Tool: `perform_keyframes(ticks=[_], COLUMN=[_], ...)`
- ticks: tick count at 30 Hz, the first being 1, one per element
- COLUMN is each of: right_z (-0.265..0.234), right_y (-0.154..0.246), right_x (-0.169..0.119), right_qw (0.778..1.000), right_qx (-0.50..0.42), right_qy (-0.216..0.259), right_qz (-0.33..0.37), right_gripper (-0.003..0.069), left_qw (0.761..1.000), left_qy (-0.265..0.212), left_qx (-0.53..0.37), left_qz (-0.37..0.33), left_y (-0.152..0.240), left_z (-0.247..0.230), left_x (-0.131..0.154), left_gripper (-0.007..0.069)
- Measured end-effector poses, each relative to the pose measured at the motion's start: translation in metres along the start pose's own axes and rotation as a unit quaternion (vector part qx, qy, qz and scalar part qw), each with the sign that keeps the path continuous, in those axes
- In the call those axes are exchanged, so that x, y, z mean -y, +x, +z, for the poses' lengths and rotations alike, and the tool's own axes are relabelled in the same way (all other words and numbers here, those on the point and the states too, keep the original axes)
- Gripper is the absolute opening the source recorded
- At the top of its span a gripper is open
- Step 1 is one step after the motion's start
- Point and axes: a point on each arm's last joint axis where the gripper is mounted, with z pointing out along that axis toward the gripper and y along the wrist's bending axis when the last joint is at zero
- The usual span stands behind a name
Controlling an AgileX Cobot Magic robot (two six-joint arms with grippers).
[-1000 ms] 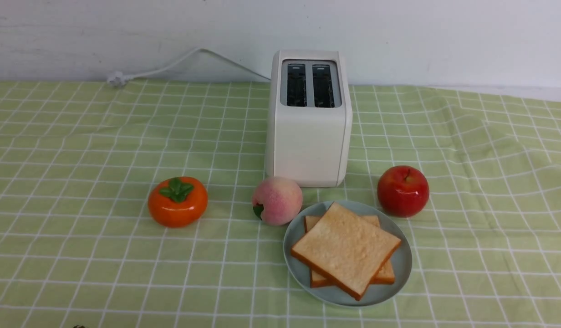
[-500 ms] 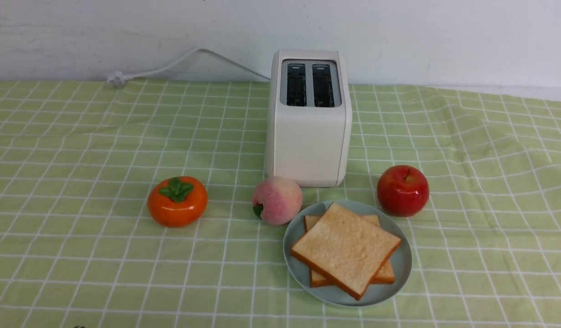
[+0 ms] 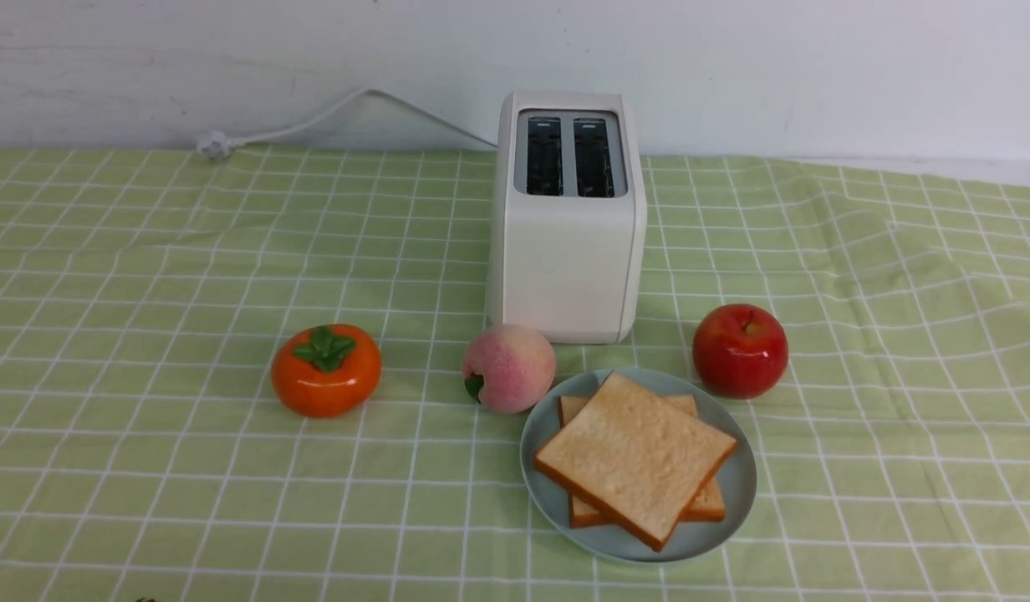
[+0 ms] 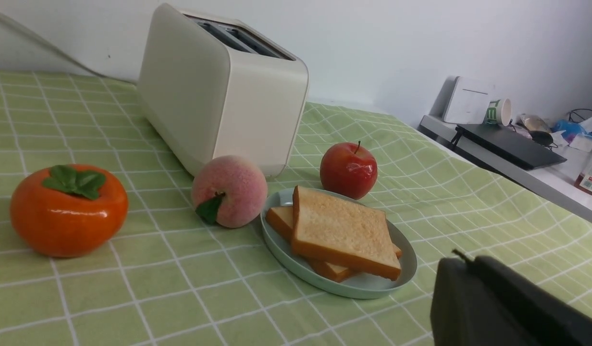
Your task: Take toasted bread from bread machine on green coffee tablecloth place on plate.
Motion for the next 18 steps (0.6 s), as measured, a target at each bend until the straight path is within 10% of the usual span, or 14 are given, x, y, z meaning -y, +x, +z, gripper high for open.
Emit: perform_keyframes(ticks=[18], right_z=[0.0000], right_y=[0.0000], right_x=[0.0000], right_qw=[1.000], right_qx=[0.000], right_qy=[0.000], right_qz=[0.000], right_gripper=[0.0001], left_qw=[1.000], left_qy=[0.000], left_qx=[0.000], left_qz=[0.000], left_y=[0.0000], left_z=[0.0000], left_x=[0.0000], left_gripper=[0.0022])
